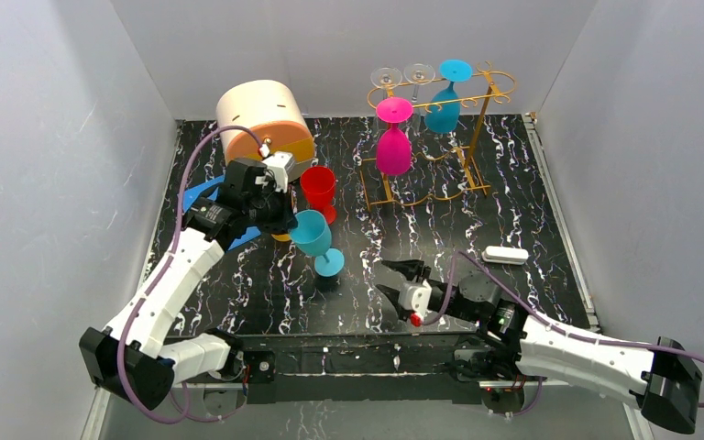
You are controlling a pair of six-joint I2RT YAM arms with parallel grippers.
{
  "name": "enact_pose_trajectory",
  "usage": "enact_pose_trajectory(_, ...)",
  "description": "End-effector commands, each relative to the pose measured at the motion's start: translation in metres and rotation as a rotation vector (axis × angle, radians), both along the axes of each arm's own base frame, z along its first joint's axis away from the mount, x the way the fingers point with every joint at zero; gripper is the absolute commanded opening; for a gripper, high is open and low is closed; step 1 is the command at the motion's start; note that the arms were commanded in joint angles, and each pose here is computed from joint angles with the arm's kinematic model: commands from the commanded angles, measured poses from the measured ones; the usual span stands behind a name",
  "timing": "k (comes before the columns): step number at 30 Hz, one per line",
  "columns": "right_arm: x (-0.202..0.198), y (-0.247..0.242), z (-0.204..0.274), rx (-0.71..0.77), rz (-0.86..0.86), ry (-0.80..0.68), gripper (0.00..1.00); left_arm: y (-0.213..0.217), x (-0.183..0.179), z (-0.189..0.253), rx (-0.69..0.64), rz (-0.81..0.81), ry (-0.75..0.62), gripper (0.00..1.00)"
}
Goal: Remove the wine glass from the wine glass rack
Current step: Place the wine glass at the center of the board.
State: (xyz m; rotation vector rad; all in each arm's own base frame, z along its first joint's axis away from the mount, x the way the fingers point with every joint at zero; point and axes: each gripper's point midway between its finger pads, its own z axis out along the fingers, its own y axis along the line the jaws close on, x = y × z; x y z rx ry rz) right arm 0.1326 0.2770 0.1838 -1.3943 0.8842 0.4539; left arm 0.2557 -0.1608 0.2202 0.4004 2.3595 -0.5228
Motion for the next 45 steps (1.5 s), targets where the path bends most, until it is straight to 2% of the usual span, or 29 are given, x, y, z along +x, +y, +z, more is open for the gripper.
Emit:
enact_pose_trajectory(1,0.021,-0.007,0.028,0.234,-0.174,0.191,0.65,0.018,0.011,-0.023,0.075,0.12,-0.005,0.0)
enact_pose_trajectory(2,0.023,-0.009,0.028,0.25,-0.191,0.212,0.78,0.02,0.013,-0.028,0.081,0.135,0.003,0.0)
enact_pose_trajectory(3,0.023,-0.01,0.027,0.26,-0.196,0.228,0.96,0.022,0.014,-0.032,0.092,0.153,0.009,0.0)
enact_pose_trajectory(4,0.022,-0.011,0.026,0.273,-0.195,0.244,0.98,0.025,0.015,-0.036,0.105,0.172,0.015,0.0)
enact_pose_trajectory(7,0.026,-0.018,0.033,0.363,-0.244,0.32,0.99,0.039,0.019,-0.045,0.166,0.242,0.013,0.0)
enact_pose_trajectory(12,0.068,-0.056,0.03,0.51,-0.624,0.527,0.99,0.056,0.023,-0.045,0.214,0.329,-0.013,0.0)
enact_pose_trajectory(23,0.098,-0.094,-0.016,0.347,-1.102,0.711,0.99,0.074,0.032,-0.053,0.298,0.432,-0.013,0.0)
enact_pose_trajectory(27,0.11,-0.098,-0.028,0.351,-1.102,0.873,0.99,0.076,0.034,-0.054,0.323,0.425,-0.015,0.0)
enact_pose_trajectory(31,0.121,-0.113,-0.029,0.405,-1.136,0.959,0.99,0.08,0.035,-0.052,0.342,0.432,-0.023,0.0)
enact_pose_trajectory(37,0.122,-0.115,-0.032,0.42,-1.125,1.013,0.99,0.085,0.043,-0.051,0.38,0.445,-0.042,0.0)
enact_pose_trajectory(45,0.128,-0.117,-0.029,0.413,-1.149,1.013,0.99,0.079,0.067,-0.046,0.368,0.456,-0.08,0.0)
